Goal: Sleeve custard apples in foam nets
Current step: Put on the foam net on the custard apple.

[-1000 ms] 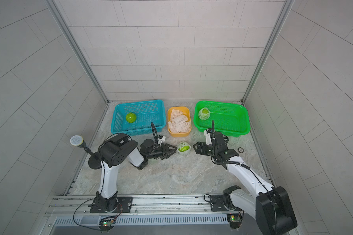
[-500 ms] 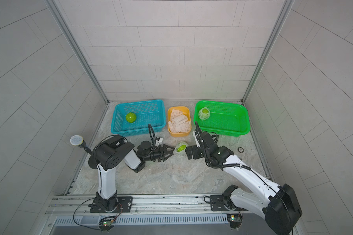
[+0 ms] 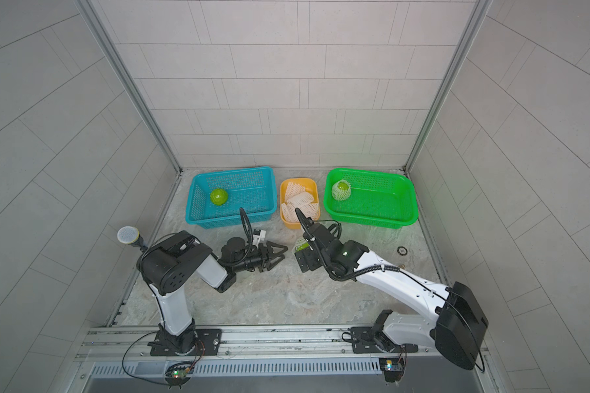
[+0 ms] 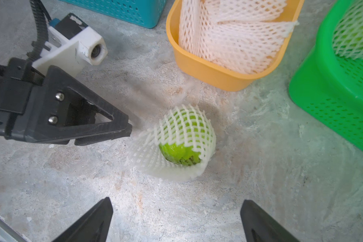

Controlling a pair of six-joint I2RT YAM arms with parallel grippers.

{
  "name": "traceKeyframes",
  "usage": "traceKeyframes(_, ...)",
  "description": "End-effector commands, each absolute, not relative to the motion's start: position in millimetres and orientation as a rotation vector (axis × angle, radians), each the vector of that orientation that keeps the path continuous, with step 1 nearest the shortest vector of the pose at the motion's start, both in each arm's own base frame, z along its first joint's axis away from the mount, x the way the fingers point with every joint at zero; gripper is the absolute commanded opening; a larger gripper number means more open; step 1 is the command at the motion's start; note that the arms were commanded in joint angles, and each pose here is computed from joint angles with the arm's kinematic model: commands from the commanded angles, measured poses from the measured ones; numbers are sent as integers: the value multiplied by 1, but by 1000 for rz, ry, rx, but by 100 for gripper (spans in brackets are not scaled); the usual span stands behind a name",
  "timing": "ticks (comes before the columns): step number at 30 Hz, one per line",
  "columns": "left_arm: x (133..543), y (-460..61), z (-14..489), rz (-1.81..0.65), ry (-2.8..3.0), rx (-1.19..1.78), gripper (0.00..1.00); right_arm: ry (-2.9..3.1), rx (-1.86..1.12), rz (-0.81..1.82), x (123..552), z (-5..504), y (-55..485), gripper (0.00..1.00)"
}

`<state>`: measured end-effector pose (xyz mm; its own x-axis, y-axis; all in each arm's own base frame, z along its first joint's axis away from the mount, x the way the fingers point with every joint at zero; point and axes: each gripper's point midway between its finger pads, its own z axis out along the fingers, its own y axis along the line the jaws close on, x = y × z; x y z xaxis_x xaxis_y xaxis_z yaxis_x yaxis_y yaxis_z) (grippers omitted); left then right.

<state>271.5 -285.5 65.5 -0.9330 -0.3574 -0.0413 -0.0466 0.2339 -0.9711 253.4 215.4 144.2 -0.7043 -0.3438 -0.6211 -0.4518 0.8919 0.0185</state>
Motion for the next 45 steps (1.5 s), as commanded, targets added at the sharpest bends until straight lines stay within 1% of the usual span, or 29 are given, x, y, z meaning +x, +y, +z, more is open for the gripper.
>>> traceKeyframes(1,274,-280,79,-1765,2195,-363,62,2417,-651,105,256,139,215,100)
traceKeyframes(11,276,-267,92,-1748,2161,-380,64,2430,-734,-33,273,121,225,100)
traceKeyframes(18,272,-261,98,-1620,2241,-326,66,2434,-706,-123,291,111,229,100)
traceKeyframes(23,270,-256,99,-1537,2297,-285,68,2476,-705,-125,300,96,232,99)
traceKeyframes(32,271,-251,95,-1553,2300,-323,68,2522,-692,-130,310,78,231,95)
traceKeyframes(40,272,-251,90,-1576,2298,-351,67,2518,-721,-91,309,77,237,98)
traceKeyframes(45,273,-252,85,-1594,2293,-372,67,2526,-729,-132,311,73,233,96)
